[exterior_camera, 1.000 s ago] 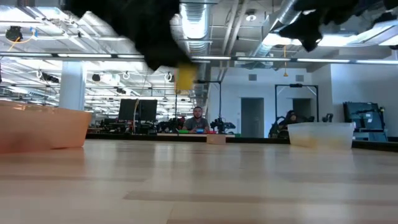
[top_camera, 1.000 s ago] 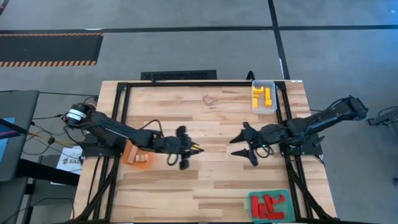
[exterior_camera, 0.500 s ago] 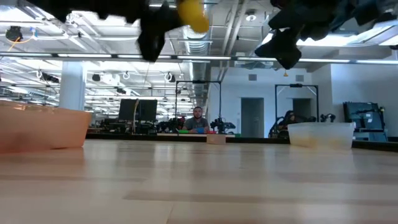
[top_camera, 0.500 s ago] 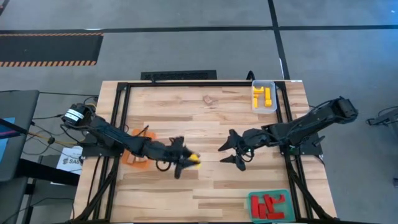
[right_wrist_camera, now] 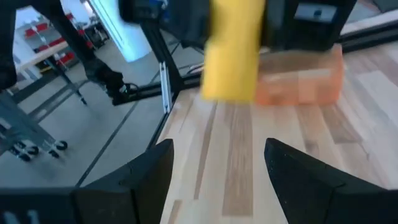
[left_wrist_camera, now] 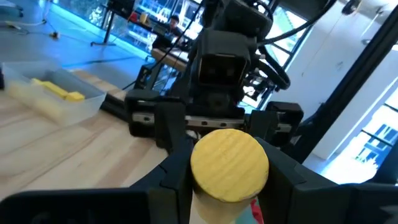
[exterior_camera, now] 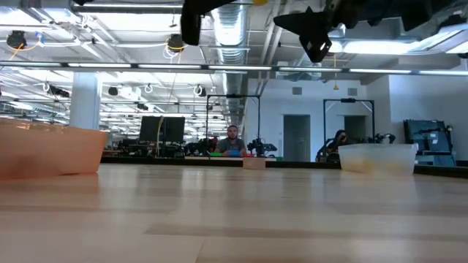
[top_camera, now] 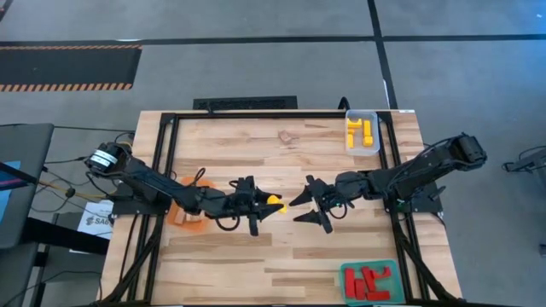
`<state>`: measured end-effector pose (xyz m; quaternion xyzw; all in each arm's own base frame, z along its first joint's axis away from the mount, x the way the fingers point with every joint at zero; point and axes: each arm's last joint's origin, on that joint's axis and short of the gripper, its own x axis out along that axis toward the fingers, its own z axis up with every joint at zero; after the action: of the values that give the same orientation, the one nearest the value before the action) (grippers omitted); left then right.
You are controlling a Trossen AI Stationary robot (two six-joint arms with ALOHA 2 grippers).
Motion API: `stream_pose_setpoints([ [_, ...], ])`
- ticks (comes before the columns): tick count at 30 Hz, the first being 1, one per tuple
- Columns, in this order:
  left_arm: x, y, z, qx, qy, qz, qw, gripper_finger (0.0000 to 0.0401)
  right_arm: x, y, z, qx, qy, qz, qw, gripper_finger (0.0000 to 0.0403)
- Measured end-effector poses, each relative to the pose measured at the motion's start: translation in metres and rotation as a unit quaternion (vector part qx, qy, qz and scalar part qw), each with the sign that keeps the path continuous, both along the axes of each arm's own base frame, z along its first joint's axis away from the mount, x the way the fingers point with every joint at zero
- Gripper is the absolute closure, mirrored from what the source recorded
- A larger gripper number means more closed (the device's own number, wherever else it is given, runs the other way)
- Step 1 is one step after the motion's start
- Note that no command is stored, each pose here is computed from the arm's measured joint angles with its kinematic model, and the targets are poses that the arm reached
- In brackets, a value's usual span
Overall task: Sort & place blocks by color
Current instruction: Put the yellow block into the transparent bin
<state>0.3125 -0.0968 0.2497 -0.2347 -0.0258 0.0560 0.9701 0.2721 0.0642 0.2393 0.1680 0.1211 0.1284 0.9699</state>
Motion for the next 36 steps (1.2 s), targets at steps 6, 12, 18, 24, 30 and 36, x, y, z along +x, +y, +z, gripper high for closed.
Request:
stream_pose_setpoints([
  [6, 0.022, -0.008, -0.01, 0.004, 0.01, -0.014, 1.0, 0.0298, 0.002, -0.008, 0.001, -0.013, -0.011, -0.006, 1.0, 0.0122],
  [12, 0.042, -0.005, -0.009, 0.024, 0.008, -0.002, 1.0, 0.0298, 0.002, -0.011, 0.001, -0.004, -0.01, 0.004, 1.0, 0.0095],
  [18, 0.048, 0.007, -0.002, 0.031, 0.0, 0.006, 1.0, 0.0298, 0.002, -0.011, 0.001, -0.001, -0.005, 0.008, 1.0, 0.0083],
  [24, 0.049, 0.011, -0.004, 0.026, 0.013, 0.008, 1.0, 0.0298, 0.003, -0.016, 0.001, -0.001, -0.008, -0.004, 1.0, 0.0092],
  [30, 0.049, 0.012, -0.007, 0.03, 0.028, 0.009, 0.999, 0.0298, 0.005, -0.025, 0.002, 0.012, -0.006, -0.022, 1.0, 0.0126],
  [36, 0.05, 0.014, -0.008, 0.035, 0.032, 0.015, 0.999, 0.0298, 0.005, -0.03, 0.002, 0.036, -0.001, -0.032, 0.999, 0.021],
])
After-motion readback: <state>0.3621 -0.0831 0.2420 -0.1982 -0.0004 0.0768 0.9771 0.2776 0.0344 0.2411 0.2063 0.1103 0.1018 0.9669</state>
